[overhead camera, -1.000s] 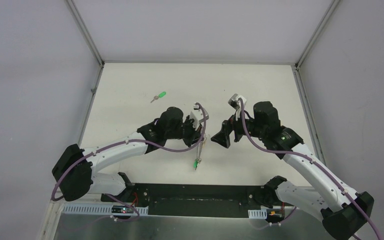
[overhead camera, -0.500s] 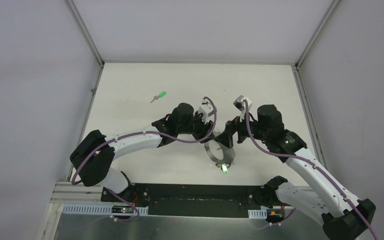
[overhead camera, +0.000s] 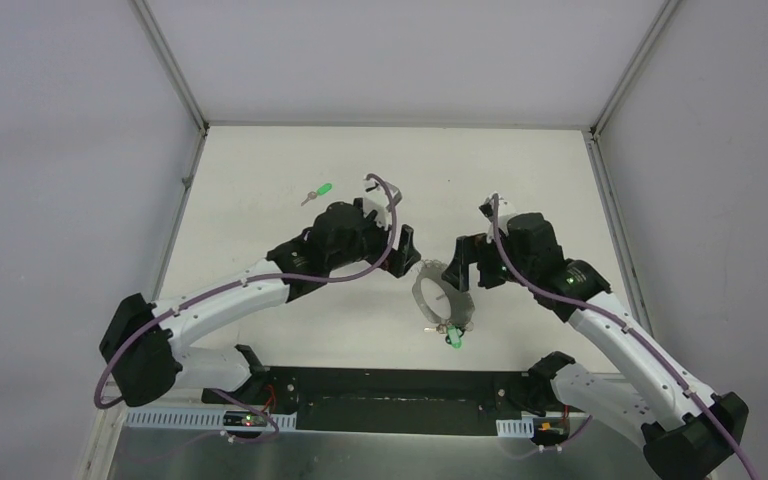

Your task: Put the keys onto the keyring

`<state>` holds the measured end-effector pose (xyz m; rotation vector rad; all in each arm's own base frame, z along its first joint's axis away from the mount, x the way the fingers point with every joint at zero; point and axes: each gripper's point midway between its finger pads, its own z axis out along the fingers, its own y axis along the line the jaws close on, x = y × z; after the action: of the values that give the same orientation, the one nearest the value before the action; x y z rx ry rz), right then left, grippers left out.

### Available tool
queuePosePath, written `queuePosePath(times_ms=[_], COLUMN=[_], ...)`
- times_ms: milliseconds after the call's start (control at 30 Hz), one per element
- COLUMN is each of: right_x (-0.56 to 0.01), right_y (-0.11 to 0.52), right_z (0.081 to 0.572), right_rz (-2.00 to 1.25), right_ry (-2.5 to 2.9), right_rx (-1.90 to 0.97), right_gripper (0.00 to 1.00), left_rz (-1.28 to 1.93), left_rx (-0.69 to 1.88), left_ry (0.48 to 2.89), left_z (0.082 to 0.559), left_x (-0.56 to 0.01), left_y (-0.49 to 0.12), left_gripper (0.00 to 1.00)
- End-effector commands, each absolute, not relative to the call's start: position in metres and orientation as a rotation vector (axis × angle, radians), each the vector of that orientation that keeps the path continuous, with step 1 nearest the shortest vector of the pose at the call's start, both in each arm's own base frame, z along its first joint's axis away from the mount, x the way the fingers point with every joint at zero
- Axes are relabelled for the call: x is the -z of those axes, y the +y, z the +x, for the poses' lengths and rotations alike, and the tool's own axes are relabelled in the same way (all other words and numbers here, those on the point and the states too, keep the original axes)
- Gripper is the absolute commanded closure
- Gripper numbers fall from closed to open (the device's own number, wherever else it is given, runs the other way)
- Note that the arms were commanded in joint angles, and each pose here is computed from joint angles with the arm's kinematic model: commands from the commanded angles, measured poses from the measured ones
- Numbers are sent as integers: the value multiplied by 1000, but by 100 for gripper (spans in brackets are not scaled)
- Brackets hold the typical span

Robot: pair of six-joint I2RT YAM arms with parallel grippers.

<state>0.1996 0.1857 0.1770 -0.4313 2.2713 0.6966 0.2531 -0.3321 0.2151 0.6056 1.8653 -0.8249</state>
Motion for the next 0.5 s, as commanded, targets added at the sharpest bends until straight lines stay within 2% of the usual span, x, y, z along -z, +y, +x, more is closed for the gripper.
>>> queuePosePath(times_ms=[0, 267, 467], right_x=[-174, -127, -107], right_y=[156, 113, 121], right_z=[201, 193, 190], right_rz=[-168, 115, 195], right_ry=[2396, 2514, 2531], right_rx=[-533, -262, -319], right_gripper=[0, 0, 0], left_rz=[407, 262, 133], left_rx=[762, 951, 979], left_ry=[2042, 2103, 2118], left_z=[241, 202, 206], left_x=[-204, -198, -217], left_y=[-294, -279, -278], left_gripper=[1, 1, 1])
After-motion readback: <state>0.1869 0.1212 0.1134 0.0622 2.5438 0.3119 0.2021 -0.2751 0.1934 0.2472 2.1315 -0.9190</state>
